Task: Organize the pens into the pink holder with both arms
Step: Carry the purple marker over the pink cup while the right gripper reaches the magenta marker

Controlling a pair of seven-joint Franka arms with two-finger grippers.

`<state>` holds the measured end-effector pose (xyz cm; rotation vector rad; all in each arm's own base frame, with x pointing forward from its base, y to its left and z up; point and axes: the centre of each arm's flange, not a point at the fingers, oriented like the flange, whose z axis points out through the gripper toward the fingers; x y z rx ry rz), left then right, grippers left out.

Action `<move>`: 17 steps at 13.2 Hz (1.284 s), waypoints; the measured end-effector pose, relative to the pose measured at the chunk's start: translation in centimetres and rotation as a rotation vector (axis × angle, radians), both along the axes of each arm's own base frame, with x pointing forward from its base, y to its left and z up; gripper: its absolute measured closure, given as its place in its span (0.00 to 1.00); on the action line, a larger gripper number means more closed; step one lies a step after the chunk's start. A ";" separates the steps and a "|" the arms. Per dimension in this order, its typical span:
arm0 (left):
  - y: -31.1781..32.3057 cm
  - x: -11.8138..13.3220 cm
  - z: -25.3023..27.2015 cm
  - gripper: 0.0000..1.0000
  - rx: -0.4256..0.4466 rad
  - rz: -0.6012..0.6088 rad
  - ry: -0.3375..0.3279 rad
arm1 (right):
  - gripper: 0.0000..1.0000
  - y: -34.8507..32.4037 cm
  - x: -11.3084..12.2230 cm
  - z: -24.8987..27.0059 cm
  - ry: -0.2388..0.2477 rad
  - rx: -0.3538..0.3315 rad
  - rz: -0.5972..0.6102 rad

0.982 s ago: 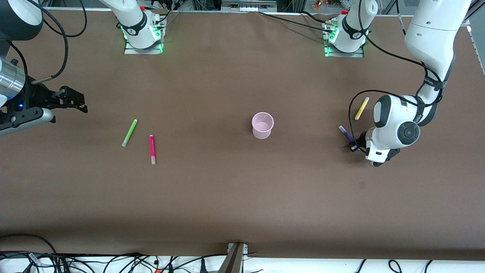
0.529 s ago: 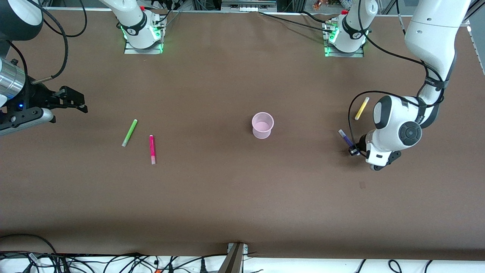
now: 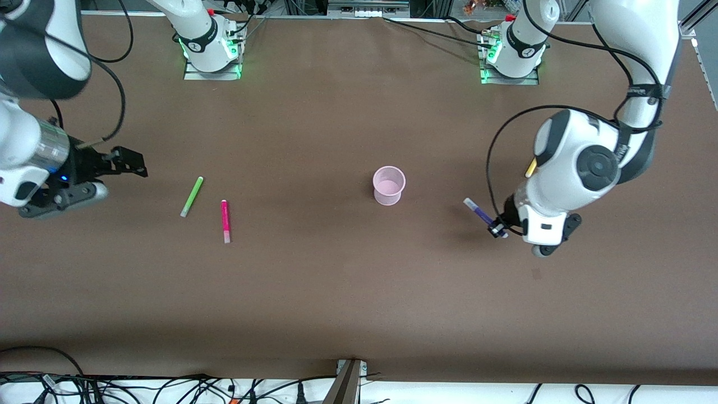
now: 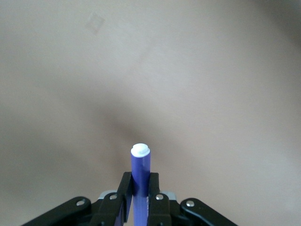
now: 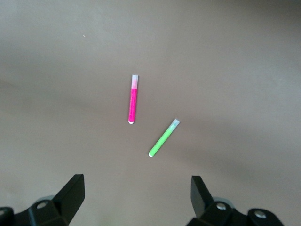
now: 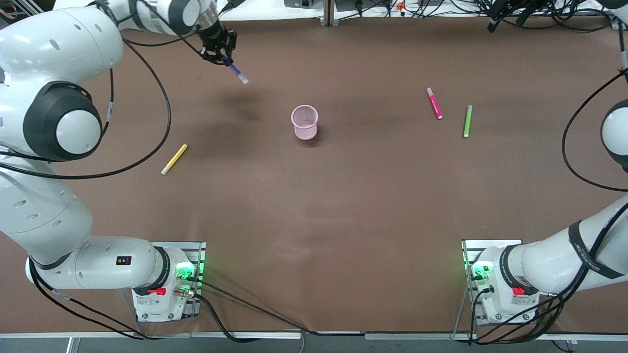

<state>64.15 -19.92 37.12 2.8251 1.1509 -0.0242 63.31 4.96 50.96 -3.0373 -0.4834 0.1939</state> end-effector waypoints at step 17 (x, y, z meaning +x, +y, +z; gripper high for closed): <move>-23.6 -14.2 -3.6 0.82 0.486 0.368 -0.309 | 0.00 4.0 -0.3 -19.1 -0.001 -0.017 -0.114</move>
